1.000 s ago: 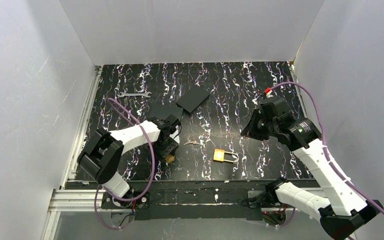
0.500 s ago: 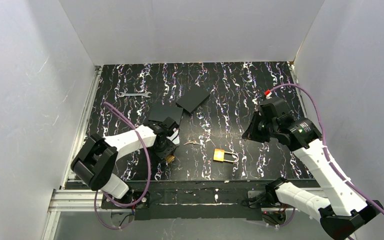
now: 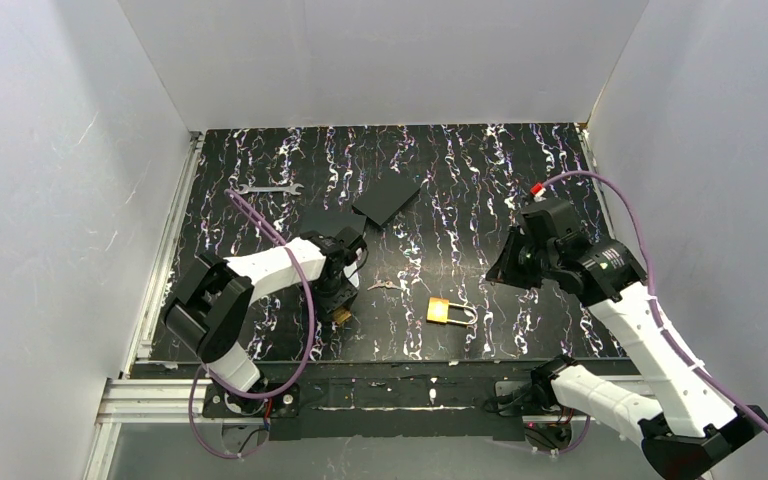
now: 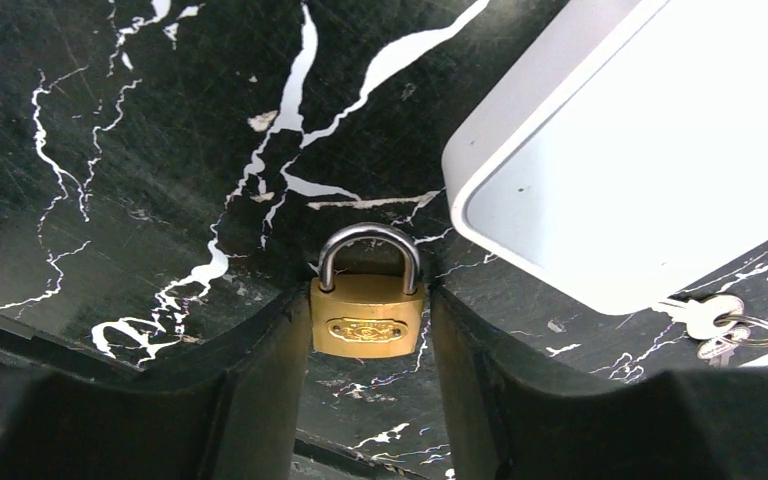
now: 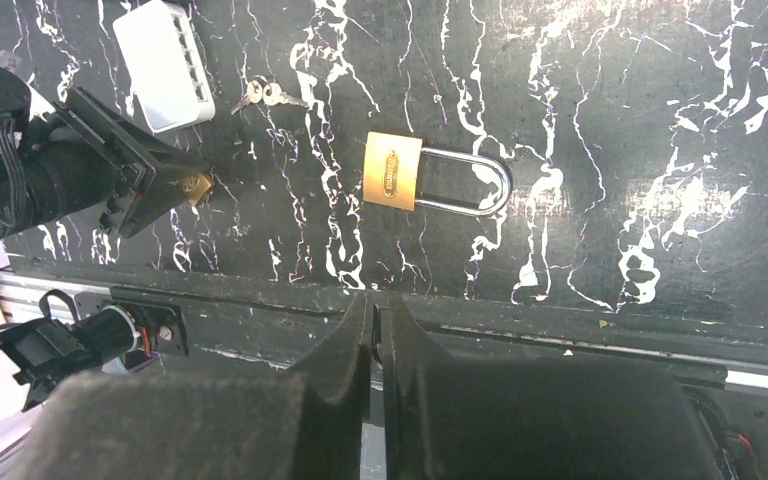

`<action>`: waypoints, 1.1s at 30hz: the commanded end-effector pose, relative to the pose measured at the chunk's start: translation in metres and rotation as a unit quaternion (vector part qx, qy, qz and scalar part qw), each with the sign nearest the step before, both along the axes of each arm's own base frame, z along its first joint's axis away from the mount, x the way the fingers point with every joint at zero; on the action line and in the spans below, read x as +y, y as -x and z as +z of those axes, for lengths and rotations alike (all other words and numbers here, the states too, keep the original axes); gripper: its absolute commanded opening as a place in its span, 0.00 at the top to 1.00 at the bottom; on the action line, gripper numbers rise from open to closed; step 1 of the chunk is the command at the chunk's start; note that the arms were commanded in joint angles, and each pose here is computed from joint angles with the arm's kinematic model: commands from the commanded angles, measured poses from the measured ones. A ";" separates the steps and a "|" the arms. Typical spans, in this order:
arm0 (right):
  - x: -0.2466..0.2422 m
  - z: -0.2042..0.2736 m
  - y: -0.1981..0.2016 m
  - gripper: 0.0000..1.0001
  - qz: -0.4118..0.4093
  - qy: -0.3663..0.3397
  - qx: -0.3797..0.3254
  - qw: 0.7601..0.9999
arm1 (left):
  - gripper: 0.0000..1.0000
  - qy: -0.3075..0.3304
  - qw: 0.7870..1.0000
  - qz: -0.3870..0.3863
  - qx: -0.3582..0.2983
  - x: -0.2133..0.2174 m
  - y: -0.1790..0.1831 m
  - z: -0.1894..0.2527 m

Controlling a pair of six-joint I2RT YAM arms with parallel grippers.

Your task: Unlock with the key

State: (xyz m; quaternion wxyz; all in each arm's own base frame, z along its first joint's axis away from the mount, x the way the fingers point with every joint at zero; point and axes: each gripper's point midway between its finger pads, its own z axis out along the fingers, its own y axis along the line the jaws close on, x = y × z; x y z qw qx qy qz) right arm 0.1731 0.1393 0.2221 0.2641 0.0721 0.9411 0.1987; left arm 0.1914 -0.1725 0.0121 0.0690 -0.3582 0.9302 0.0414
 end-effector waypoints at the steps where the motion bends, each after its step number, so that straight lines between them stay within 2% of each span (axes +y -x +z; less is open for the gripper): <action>1: -0.007 0.011 0.002 0.99 -0.010 -0.001 -0.018 1.000 | 0.58 -0.110 0.993 -0.015 0.027 0.043 0.013 -0.028; 8: -0.010 0.016 0.002 0.99 -0.016 0.002 -0.024 1.000 | 0.75 -0.109 0.993 -0.029 0.024 0.043 0.012 -0.027; 13: -0.009 0.017 -0.001 0.99 -0.021 -0.002 -0.030 0.999 | 0.85 -0.074 0.996 -0.046 0.007 0.034 0.009 -0.011; 16: -0.007 0.021 -0.005 0.99 -0.029 -0.012 -0.042 0.999 | 1.00 -0.040 0.998 -0.051 -0.008 0.026 0.010 0.004; 26: -0.001 0.052 -0.032 0.99 -0.068 -0.046 -0.099 0.992 | 1.00 0.067 0.997 -0.009 -0.043 0.005 0.020 0.064; 33: -0.003 0.089 -0.053 0.99 -0.115 -0.085 -0.162 0.976 | 1.00 0.145 0.984 0.053 -0.086 -0.011 0.015 0.110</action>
